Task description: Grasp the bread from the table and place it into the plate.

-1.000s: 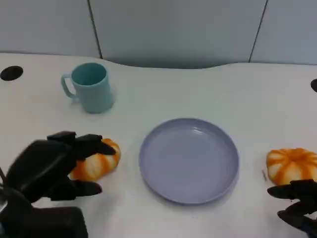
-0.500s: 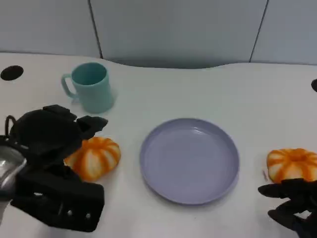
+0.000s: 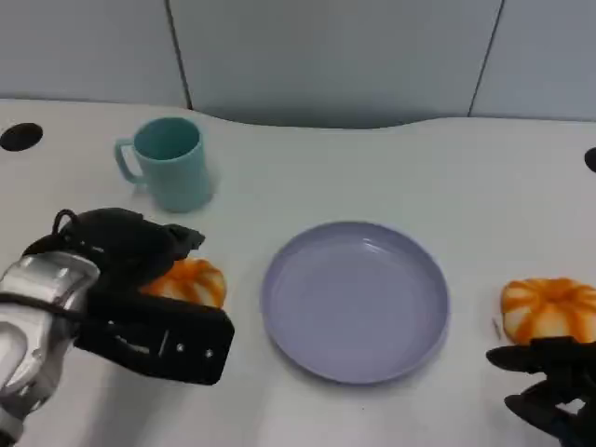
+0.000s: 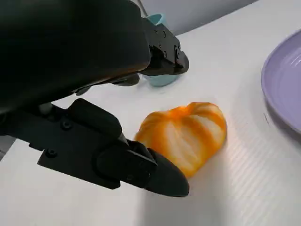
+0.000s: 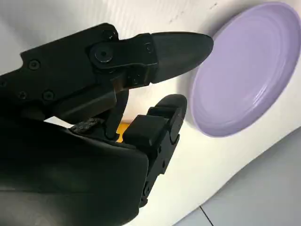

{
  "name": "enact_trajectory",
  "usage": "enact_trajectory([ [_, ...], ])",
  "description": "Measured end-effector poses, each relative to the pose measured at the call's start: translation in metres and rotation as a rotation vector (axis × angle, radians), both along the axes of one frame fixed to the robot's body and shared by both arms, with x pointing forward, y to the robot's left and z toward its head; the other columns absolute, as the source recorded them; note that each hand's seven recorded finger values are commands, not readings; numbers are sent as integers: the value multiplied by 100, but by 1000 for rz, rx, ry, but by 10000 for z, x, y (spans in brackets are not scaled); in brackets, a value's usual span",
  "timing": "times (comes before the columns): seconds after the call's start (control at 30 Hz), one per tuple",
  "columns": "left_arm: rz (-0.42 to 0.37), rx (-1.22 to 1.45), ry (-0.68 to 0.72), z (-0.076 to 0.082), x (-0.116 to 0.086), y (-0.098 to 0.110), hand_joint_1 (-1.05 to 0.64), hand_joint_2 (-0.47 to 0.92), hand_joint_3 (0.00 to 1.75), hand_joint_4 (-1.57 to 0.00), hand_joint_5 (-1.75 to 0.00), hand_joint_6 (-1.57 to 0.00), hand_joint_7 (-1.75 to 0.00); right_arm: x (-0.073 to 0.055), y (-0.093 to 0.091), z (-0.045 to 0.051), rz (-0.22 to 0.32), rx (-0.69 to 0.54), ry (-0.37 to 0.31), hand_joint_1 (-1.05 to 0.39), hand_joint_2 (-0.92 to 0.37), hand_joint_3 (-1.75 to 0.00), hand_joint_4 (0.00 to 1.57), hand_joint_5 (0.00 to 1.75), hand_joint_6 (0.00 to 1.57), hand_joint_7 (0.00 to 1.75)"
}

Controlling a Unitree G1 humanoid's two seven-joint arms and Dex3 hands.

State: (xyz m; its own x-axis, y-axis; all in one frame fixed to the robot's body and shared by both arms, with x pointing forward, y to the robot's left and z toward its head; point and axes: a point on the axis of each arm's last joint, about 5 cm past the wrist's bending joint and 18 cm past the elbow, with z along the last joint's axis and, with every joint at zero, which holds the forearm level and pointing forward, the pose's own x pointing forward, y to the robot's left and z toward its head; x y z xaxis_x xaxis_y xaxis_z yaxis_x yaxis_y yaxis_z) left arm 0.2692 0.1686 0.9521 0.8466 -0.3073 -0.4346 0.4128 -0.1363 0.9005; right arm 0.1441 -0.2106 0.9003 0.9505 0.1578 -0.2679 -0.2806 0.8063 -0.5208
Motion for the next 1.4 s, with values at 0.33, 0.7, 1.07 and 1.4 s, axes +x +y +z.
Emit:
enact_trajectory([
  [0.33,45,-16,81,-211,143,-67,-57,70,0,-8,-14,-22,-1,-19,-9,5,-4,-2,0,-26,-92,-34,61,62,76,0],
  [0.7,87,51,155,-310,351,-168,-54,71,0,-6,-10,-23,-1,-30,-25,33,-3,5,-26,-26,-92,-34,63,64,78,1],
  [1.07,115,92,138,-470,479,-236,-60,74,0,-13,-9,-28,-1,-37,-47,49,-2,2,-59,-26,-92,-36,63,65,79,1],
  [1.4,126,66,135,-531,499,-223,-55,77,0,-19,-6,-31,-1,-48,-58,52,-13,6,-75,-24,-92,-36,63,63,78,0],
])
